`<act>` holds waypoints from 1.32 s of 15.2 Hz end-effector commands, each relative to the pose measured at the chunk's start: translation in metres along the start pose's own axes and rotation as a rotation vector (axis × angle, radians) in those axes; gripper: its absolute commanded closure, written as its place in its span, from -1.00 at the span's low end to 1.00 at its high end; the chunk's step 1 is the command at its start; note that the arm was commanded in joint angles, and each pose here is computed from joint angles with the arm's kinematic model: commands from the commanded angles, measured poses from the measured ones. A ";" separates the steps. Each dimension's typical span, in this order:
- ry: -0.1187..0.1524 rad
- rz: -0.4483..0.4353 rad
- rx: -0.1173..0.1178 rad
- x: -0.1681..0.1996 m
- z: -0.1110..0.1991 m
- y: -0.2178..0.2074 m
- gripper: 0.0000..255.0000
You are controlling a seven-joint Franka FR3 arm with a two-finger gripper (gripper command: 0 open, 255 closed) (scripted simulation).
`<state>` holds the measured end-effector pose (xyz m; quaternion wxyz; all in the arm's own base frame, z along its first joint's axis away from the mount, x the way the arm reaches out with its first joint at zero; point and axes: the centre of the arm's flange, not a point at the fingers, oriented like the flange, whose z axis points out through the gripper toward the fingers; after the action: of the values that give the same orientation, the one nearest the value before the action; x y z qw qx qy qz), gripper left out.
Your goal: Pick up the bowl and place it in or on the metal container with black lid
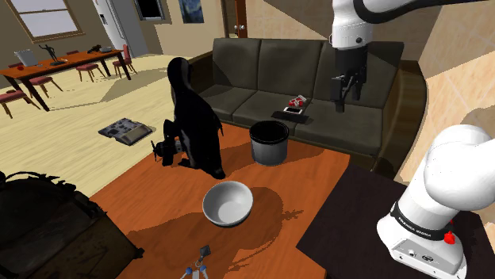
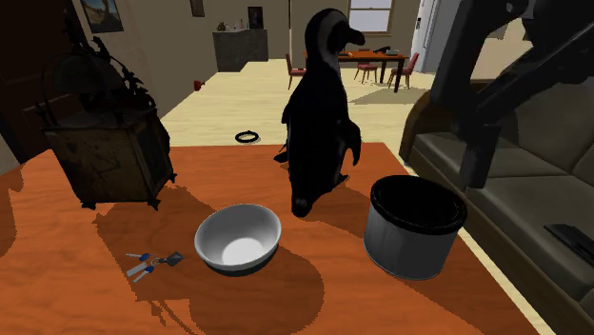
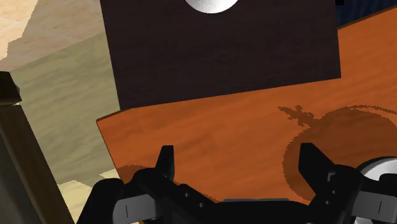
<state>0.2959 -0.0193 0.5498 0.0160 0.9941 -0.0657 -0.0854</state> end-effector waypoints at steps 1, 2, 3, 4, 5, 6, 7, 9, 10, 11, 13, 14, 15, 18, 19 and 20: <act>0.000 0.000 0.000 0.000 0.000 0.000 -1.00; 0.004 0.002 0.003 0.006 0.008 -0.008 -1.00; 0.008 0.004 0.006 0.012 0.015 -0.016 -1.00; 0.012 0.006 0.009 0.018 0.023 -0.024 -1.00; 0.016 0.008 0.013 0.024 0.031 -0.032 -1.00; 0.020 0.010 0.016 0.030 0.038 -0.040 -1.00; 0.024 0.012 0.019 0.036 0.046 -0.048 -1.00; 0.031 0.016 0.025 0.048 0.061 -0.065 -1.00; 0.035 0.018 0.028 0.054 0.068 -0.073 -1.00; 0.039 0.020 0.031 0.060 0.075 -0.081 -1.00; 0.047 0.025 0.038 0.073 0.090 -0.097 -1.00; 0.051 0.027 0.041 0.079 0.097 -0.105 -1.00; 0.055 0.029 0.044 0.086 0.104 -0.113 -1.00; 0.067 0.035 0.053 0.105 0.125 -0.138 -1.00; 0.071 0.037 0.056 0.112 0.132 -0.146 -1.00; 0.075 0.039 0.060 0.119 0.139 -0.154 -1.00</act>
<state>0.4005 0.1092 0.3936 -0.0075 0.9951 -0.0851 -0.0488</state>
